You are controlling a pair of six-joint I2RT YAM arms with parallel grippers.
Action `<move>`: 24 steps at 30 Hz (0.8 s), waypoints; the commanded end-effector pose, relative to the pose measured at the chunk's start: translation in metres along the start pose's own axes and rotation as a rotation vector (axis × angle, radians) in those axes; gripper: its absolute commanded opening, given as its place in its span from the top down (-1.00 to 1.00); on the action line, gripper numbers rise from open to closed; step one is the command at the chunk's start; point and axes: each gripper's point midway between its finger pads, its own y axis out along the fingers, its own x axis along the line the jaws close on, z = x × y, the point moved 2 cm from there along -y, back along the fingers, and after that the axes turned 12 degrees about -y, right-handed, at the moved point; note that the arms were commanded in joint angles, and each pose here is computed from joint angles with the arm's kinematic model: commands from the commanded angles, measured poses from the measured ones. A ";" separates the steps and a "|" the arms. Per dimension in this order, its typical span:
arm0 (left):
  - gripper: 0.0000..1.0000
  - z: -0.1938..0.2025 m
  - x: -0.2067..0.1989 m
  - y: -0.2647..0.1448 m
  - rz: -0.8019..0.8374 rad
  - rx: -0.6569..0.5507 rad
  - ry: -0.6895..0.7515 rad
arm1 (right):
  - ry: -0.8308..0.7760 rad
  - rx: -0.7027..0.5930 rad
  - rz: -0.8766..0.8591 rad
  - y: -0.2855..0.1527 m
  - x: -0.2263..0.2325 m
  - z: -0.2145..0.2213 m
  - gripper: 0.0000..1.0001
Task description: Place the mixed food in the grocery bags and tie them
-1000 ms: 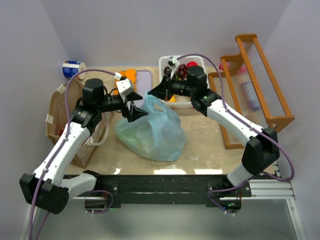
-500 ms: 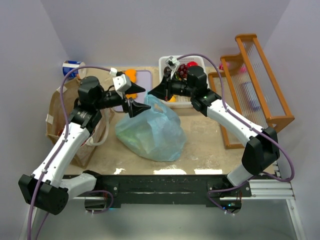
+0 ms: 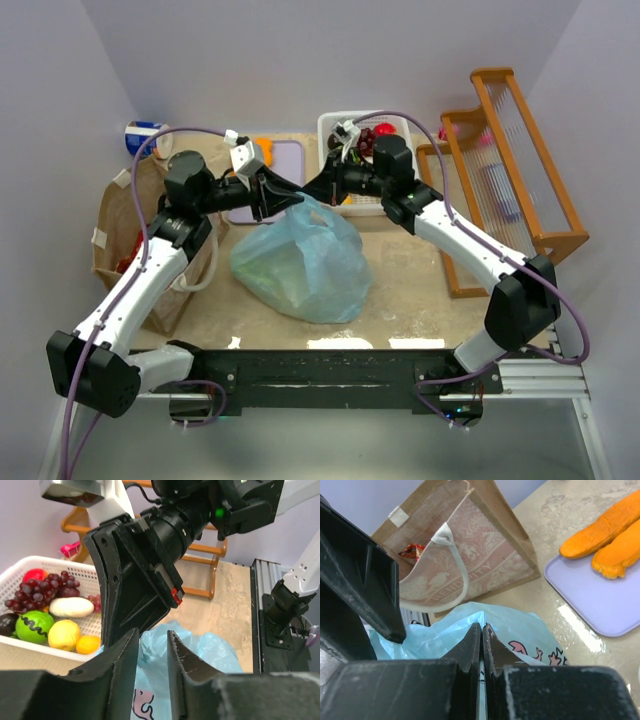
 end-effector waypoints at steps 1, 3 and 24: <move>0.63 0.006 -0.007 0.000 0.037 0.009 0.003 | -0.039 -0.036 0.047 -0.015 0.004 -0.014 1.00; 0.84 0.009 -0.007 0.000 0.042 0.015 -0.003 | -0.040 -0.045 0.070 -0.018 0.004 -0.016 1.00; 1.00 0.016 0.045 0.000 -0.280 -0.007 -0.195 | -0.256 -0.132 0.016 -0.040 0.058 -0.015 0.75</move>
